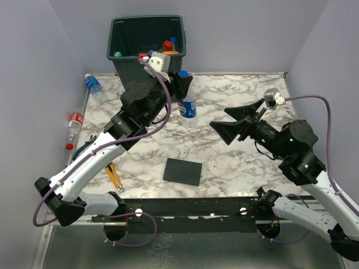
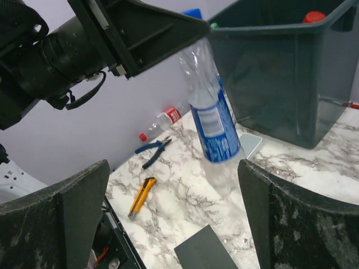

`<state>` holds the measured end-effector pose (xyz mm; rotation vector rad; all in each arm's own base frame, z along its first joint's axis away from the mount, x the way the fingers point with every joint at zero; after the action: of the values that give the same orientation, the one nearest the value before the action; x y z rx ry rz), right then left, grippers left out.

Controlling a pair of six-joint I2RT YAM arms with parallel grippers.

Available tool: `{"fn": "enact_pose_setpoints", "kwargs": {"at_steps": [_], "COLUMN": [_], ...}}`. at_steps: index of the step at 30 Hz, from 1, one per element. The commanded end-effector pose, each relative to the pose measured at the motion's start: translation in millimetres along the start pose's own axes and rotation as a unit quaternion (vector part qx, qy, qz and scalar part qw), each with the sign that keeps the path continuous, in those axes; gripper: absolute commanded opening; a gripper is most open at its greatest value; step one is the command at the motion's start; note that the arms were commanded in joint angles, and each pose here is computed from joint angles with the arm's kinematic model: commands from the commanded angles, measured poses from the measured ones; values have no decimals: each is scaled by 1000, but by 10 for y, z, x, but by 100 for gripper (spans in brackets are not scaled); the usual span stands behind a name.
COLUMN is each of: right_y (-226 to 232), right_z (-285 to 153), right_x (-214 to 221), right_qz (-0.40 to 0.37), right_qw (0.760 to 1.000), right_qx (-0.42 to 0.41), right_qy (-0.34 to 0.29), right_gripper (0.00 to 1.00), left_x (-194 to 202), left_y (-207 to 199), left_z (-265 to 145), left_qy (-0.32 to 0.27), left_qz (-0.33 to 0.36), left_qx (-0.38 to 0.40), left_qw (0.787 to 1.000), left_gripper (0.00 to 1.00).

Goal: Put the plastic bottles in the bin
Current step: Pick up the plastic bottle at the center of the board, then place the plastic bottle in the trash bin.

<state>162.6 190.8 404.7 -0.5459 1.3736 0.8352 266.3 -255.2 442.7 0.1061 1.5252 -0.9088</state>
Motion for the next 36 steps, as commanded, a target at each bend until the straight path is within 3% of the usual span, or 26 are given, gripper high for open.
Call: {"fn": "enact_pose_setpoints", "kwargs": {"at_steps": [1,5,9,13,17,20,26,30,36], "right_y": [-50,-174,-249,-301,-261,-240,-289,-322,-372], "right_z": [-233,-421,-545,-594,-595,-620,-701,-748,-728], "right_x": [-113,51,331,562,791,930,1164,1258,1446], "right_qz": [-10,-7,0,27,57,73,82,81,87], "right_qw": [999,994,992,990,991,991,989,987,984], "right_qx": [39,90,115,135,117,110,125,136,151], "right_qy": [-36,-59,-51,-33,-11,2,8,13,32], "right_gripper": [100,100,100,100,99,99,99,99,99], "left_x": [-784,-1233,-1535,-1901,-2194,-2206,-1920,-1622,-1453], "left_y": [12,-3,78,285,460,499,968,1260,1747], "left_z": [-314,-476,-397,-67,212,518,1317,1598,1866], "left_qy": [-154,-227,-260,-306,-394,-434,-432,-465,-465], "left_qz": [69,134,193,172,119,125,122,153,161], "left_qx": [-54,-88,-148,-151,-107,-76,-84,-85,-152], "left_qw": [984,960,934,924,905,889,890,868,857], "left_gripper": [0,0,0,0,0,0,0,0,0]}}
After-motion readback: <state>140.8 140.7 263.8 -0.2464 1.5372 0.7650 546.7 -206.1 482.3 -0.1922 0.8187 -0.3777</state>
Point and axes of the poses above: each gripper's point midway between its finger pads, its own z axis out along the fingers, its own y axis along the line the jaws close on, x = y × z, the point moved 6 cm from there along -z, back along the fingers, and after that the axes turned 12 degrees about -z, right-handed, at the moved point
